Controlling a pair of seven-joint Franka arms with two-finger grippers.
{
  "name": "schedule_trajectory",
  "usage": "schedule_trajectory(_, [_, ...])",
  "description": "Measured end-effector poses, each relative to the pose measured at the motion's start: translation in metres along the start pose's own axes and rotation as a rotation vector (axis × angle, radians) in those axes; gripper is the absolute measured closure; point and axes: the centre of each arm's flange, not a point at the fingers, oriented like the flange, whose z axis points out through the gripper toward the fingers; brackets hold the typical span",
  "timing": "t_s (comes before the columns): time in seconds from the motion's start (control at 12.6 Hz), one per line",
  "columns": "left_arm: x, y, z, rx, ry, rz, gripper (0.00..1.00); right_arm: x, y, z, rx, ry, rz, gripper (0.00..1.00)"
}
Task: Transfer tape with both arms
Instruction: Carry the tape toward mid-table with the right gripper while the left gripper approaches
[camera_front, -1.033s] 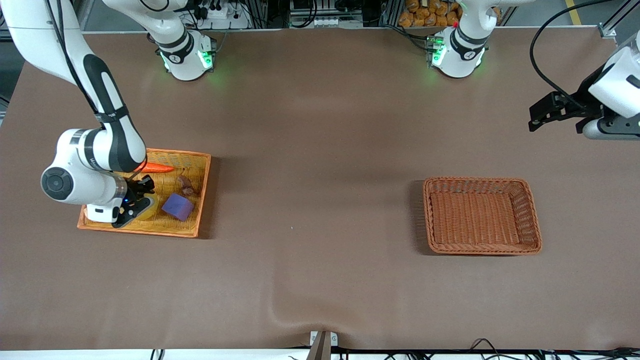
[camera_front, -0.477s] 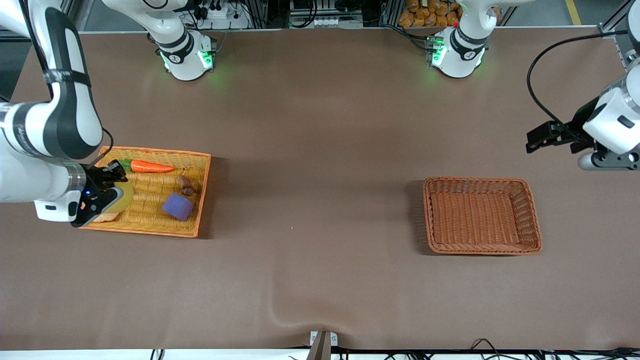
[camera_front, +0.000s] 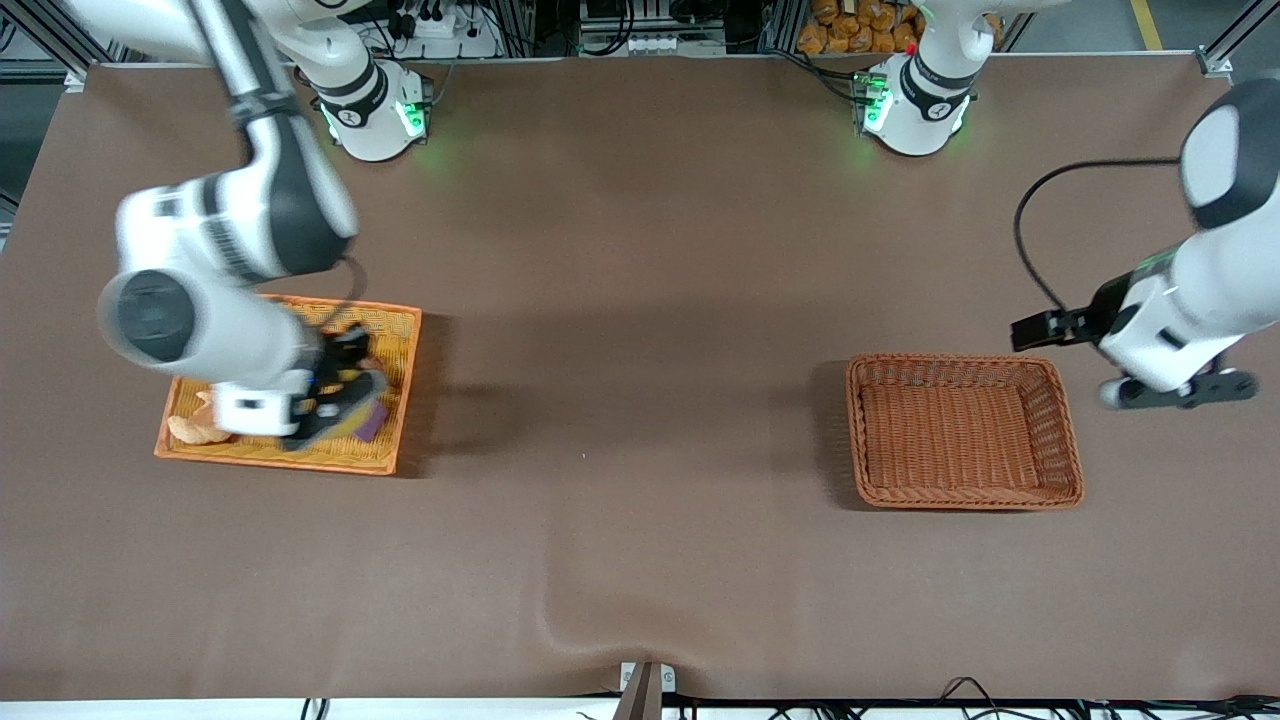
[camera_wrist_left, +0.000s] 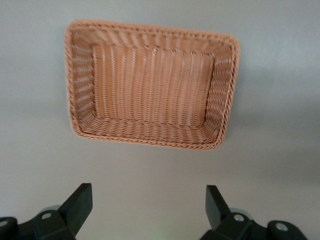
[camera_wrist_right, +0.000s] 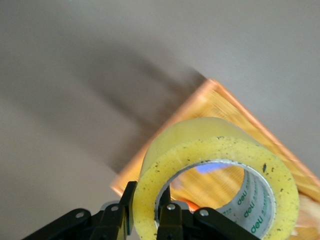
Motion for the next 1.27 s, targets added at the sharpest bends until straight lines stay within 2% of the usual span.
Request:
schedule_trajectory(0.08, [0.008, 0.008, 0.017, 0.001, -0.02, 0.012, 0.0, 0.016, -0.043, 0.004, -0.002, 0.015, 0.057, 0.78])
schedule_trajectory(0.24, [0.017, 0.024, 0.04, -0.03, -0.047, 0.021, 0.0, 0.044, -0.115, 0.015, 0.048, 0.064, 0.146, 0.78])
schedule_trajectory(0.48, [0.022, 0.027, 0.048, -0.092, -0.028, 0.006, 0.0, 0.097, -0.203, 0.061, 0.063, 0.15, 0.256, 0.78])
schedule_trajectory(0.72, [0.023, 0.031, 0.054, -0.145, -0.002, -0.035, 0.0, 0.134, -0.275, 0.114, 0.072, 0.186, 0.355, 0.78])
schedule_trajectory(1.03, [0.017, 0.047, 0.068, -0.166, 0.053, -0.1, 0.0, 0.148, -0.305, 0.147, 0.085, 0.199, 0.394, 0.78])
schedule_trajectory(1.27, [0.014, 0.06, 0.077, -0.173, 0.066, -0.121, 0.0, 0.151, -0.292, 0.168, 0.066, 0.167, 0.402, 0.78])
